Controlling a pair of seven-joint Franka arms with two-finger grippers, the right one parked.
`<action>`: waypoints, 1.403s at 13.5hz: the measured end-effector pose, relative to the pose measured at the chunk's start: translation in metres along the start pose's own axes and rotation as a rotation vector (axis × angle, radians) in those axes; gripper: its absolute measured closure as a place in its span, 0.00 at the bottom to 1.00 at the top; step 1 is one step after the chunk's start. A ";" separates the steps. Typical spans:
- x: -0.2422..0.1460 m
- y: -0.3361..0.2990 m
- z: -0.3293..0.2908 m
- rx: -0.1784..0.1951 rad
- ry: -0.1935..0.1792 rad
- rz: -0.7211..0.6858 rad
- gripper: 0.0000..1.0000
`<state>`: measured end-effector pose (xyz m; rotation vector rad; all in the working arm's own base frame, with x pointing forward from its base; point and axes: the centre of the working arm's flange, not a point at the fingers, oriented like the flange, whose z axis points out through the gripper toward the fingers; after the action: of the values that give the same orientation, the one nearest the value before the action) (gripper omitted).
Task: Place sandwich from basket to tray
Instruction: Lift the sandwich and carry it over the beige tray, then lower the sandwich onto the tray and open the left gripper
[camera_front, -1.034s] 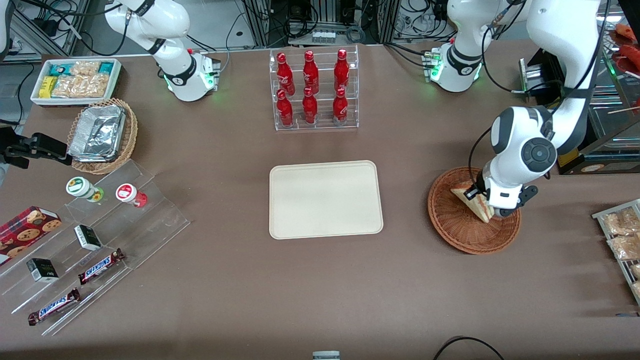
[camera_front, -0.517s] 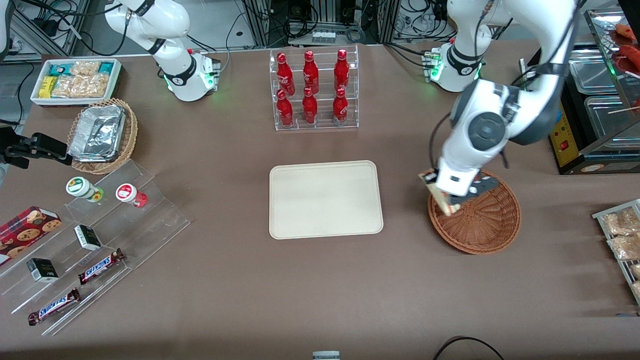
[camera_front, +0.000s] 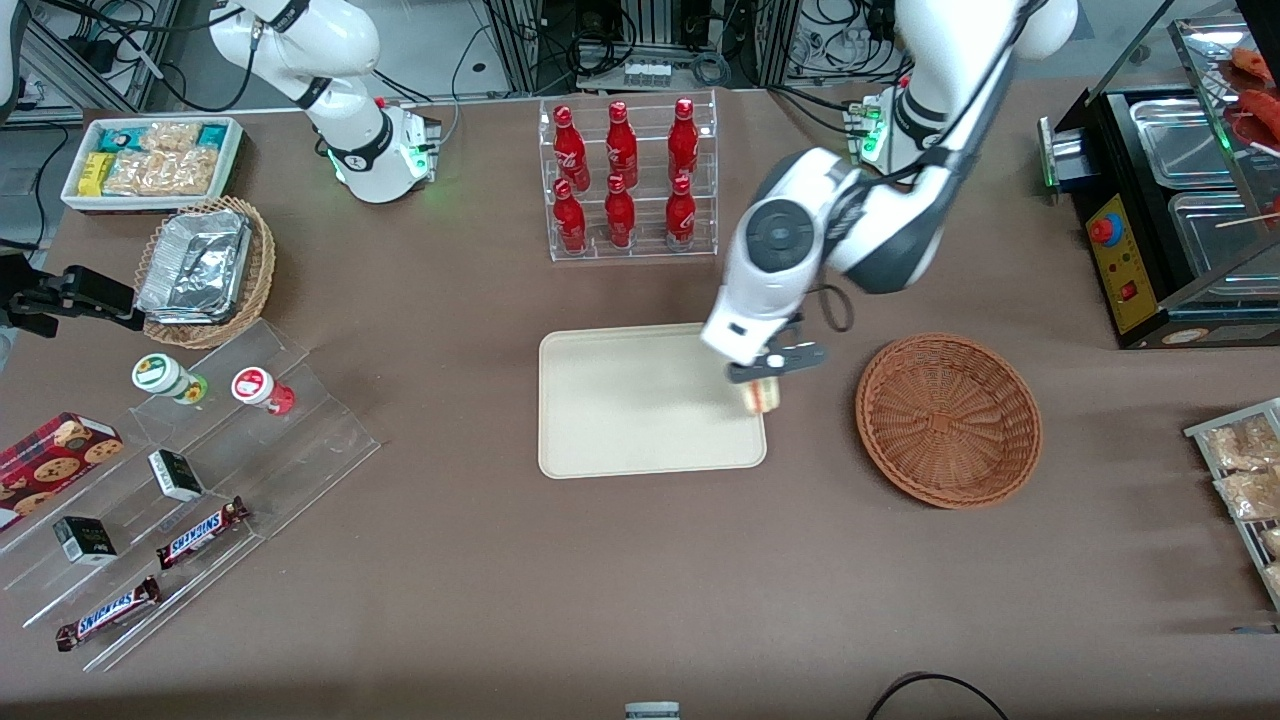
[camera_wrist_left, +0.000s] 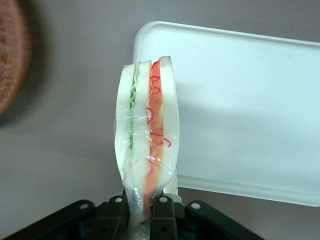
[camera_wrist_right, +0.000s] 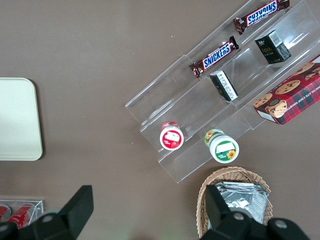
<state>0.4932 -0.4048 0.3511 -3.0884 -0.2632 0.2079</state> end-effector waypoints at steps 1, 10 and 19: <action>-0.001 0.019 0.005 -0.009 -0.002 0.020 0.85; -0.005 0.125 0.079 -0.028 -0.028 0.125 0.85; 0.008 0.124 0.089 -0.007 -0.007 0.209 0.85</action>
<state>0.5093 -0.5233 0.2559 -3.1196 0.0593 0.2231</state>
